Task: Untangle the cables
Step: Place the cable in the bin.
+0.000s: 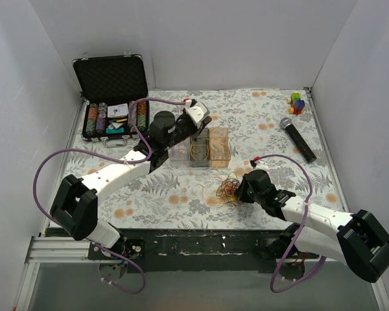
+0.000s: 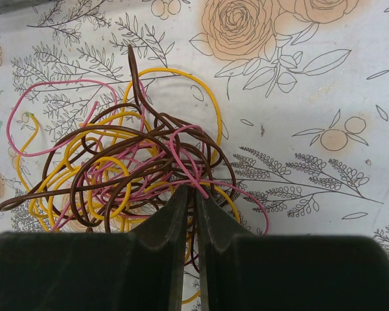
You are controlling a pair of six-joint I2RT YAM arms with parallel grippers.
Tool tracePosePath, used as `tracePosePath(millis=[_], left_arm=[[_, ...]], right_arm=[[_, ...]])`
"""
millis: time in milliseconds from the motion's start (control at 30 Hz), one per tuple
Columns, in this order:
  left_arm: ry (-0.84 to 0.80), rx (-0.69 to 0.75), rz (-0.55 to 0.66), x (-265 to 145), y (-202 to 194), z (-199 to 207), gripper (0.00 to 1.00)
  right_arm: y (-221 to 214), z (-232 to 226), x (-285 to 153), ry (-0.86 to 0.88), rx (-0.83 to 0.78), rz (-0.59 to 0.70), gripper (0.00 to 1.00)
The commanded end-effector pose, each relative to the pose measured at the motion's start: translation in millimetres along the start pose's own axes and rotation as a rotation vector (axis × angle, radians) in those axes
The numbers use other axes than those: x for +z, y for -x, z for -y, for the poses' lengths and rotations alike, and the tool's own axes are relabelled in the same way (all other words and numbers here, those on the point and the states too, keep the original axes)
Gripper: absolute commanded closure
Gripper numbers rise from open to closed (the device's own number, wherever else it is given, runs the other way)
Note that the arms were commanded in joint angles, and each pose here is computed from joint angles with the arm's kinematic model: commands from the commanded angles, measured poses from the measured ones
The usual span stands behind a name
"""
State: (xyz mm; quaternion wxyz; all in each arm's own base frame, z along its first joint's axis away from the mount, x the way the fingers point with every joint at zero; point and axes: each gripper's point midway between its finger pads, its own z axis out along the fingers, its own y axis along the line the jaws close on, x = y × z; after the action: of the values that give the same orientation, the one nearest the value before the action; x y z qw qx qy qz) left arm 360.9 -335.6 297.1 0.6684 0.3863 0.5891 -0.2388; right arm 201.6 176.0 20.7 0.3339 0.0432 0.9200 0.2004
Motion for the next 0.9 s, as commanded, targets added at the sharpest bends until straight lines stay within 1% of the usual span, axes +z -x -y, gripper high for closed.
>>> tracePosePath(millis=[0,100,200,400,600,867], left_arm=[[-0.007,-0.068,-0.040,-2.8,-7.9,-3.2,1.00],[0.032,-0.021,-0.091,-10.6,-32.5,-11.5,1.00],[0.043,0.029,-0.105,-19.9,-46.7,-10.2,1.00],[0.055,0.066,-0.115,-30.7,-57.2,-9.4,1.00],[0.024,0.099,-0.127,-37.7,-65.8,-3.3,1.00],[0.013,0.137,-0.195,-30.5,-89.2,-4.4,1.00]], right_arm=[[-34.1,31.7,-3.6,-0.102,-0.037,-0.113,0.84],[-34.6,32.2,-3.2,-0.104,-0.038,-0.115,0.84],[-37.5,33.4,-2.5,-0.107,-0.040,-0.125,0.84],[-39.0,33.1,-0.6,-0.105,-0.032,-0.129,0.84],[-41.7,35.4,0.1,-0.113,-0.026,-0.134,0.84],[-41.8,35.3,0.6,-0.110,-0.023,-0.131,0.84]])
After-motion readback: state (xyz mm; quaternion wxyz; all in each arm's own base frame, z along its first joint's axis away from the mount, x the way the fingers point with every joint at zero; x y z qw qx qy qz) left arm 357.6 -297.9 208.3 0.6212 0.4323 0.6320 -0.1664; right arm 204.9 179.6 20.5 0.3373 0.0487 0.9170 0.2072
